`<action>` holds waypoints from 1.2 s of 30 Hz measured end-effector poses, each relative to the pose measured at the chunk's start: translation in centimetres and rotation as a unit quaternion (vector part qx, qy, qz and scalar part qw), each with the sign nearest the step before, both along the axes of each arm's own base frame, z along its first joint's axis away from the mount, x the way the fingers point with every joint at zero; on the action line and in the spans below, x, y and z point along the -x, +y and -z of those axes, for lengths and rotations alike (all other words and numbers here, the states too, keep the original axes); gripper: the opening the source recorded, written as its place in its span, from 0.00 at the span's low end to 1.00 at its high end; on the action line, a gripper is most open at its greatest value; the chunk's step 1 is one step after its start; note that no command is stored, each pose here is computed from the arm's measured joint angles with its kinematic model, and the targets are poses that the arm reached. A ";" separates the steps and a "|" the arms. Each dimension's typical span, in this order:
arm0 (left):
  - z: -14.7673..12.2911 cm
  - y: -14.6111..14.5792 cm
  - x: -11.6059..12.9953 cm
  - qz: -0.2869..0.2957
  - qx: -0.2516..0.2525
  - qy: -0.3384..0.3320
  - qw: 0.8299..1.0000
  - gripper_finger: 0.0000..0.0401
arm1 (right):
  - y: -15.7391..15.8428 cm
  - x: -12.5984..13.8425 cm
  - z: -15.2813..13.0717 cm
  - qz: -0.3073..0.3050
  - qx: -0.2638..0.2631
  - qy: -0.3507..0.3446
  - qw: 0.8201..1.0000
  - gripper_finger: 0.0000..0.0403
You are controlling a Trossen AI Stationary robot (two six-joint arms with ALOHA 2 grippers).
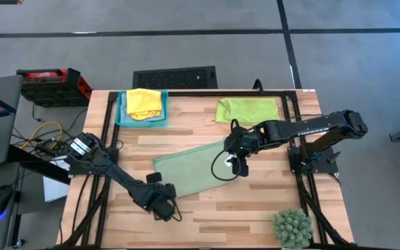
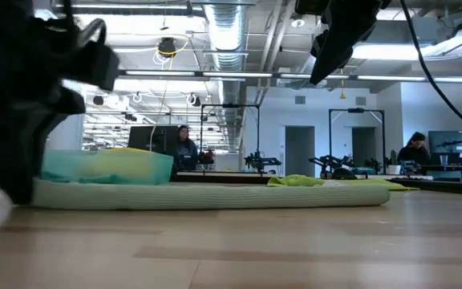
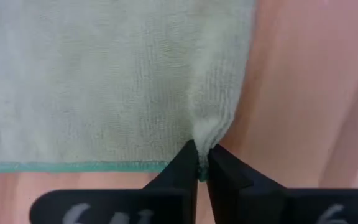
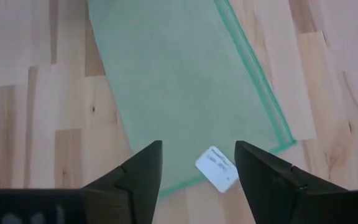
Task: Fold microfiber towels
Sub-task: Fold the green microfiber towel
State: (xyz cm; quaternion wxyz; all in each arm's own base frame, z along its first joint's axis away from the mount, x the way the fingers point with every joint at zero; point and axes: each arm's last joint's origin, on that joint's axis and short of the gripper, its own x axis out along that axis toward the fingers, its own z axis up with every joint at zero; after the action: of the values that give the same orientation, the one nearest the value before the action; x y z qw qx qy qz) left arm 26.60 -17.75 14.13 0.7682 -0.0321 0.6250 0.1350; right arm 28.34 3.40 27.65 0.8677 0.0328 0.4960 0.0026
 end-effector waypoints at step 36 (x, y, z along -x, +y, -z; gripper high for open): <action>-7.1 16.5 -19.9 0.177 -0.049 -0.208 0.961 0.01 | -0.6 3.8 -3.9 0.007 -0.008 -0.055 0.998 0.55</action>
State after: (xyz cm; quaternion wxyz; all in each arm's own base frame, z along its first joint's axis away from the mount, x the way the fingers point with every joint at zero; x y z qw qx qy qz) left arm 46.48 -1.24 21.22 0.8936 0.0895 0.4394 0.0173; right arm 24.54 2.77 31.59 0.8933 0.0432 0.4474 0.0022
